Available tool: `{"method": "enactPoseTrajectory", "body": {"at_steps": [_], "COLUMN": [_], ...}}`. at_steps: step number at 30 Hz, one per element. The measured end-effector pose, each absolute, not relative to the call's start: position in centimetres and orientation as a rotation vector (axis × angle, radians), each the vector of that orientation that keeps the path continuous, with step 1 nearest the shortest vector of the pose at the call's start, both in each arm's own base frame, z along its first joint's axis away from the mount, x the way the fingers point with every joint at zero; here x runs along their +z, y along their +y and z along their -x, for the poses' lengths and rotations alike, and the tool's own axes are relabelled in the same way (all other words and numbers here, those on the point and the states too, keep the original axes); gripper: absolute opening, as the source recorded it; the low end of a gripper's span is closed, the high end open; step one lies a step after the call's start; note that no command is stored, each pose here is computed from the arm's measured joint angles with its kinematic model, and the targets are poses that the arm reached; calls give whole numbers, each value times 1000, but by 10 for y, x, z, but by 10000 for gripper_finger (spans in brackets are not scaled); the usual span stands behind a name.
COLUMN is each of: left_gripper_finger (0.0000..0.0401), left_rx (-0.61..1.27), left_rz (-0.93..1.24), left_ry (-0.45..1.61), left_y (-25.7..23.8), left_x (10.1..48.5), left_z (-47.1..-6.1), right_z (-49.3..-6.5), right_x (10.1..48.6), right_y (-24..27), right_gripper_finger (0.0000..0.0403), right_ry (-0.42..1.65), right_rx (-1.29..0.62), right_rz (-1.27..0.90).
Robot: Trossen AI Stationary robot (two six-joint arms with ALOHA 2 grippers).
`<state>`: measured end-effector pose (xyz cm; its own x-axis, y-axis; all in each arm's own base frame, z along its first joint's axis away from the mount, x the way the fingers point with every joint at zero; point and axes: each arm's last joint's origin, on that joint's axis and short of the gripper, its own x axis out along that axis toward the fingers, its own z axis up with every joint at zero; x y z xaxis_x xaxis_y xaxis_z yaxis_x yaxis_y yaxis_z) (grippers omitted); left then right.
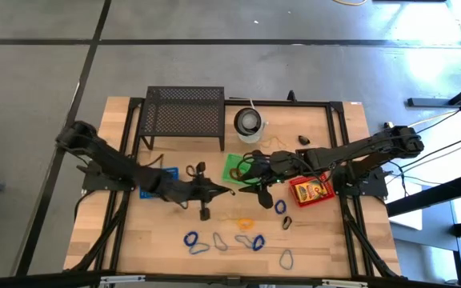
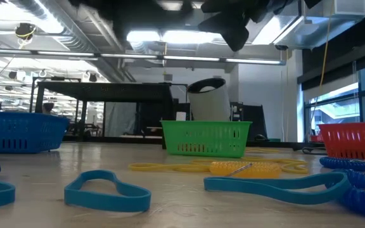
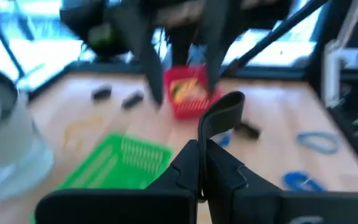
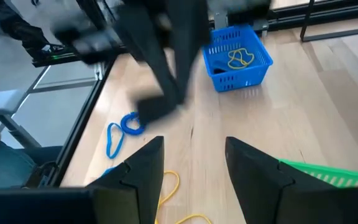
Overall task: Pick & Place Office Desk Supplies
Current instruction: Put the black rubber band into the blue bin
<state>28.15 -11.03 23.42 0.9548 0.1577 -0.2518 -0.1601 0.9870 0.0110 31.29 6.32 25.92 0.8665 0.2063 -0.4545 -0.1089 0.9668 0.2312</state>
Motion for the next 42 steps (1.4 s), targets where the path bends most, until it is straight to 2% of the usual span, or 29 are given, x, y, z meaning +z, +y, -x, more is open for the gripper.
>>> {"method": "enactPoseTrajectory", "body": {"at_steps": [7,11,15,24,33,42], "left_gripper_finger": [7,7,7,8,8,8], "left_rx": [103,191,291,420,656,764], "left_rz": [-100,-121,-128,99,265,328], "left_ry": [127,165,284,631,1029,1172], "left_y": [-136,-142,-140,-113,-92,-87], "left_x": [258,253,239,217,201,190], "left_z": [-263,-256,-248,-212,-171,-154], "right_z": [-313,-313,-314,-314,-314,-314], "right_x": [259,259,259,260,259,259], "right_y": [63,62,60,57,57,58], "right_gripper_finger": [173,173,173,173,173,173], "right_ry": [496,486,476,456,462,462], "right_rx": [166,122,63,-60,-32,-30], "right_rz": [-201,-192,-178,-151,-164,-161]}}
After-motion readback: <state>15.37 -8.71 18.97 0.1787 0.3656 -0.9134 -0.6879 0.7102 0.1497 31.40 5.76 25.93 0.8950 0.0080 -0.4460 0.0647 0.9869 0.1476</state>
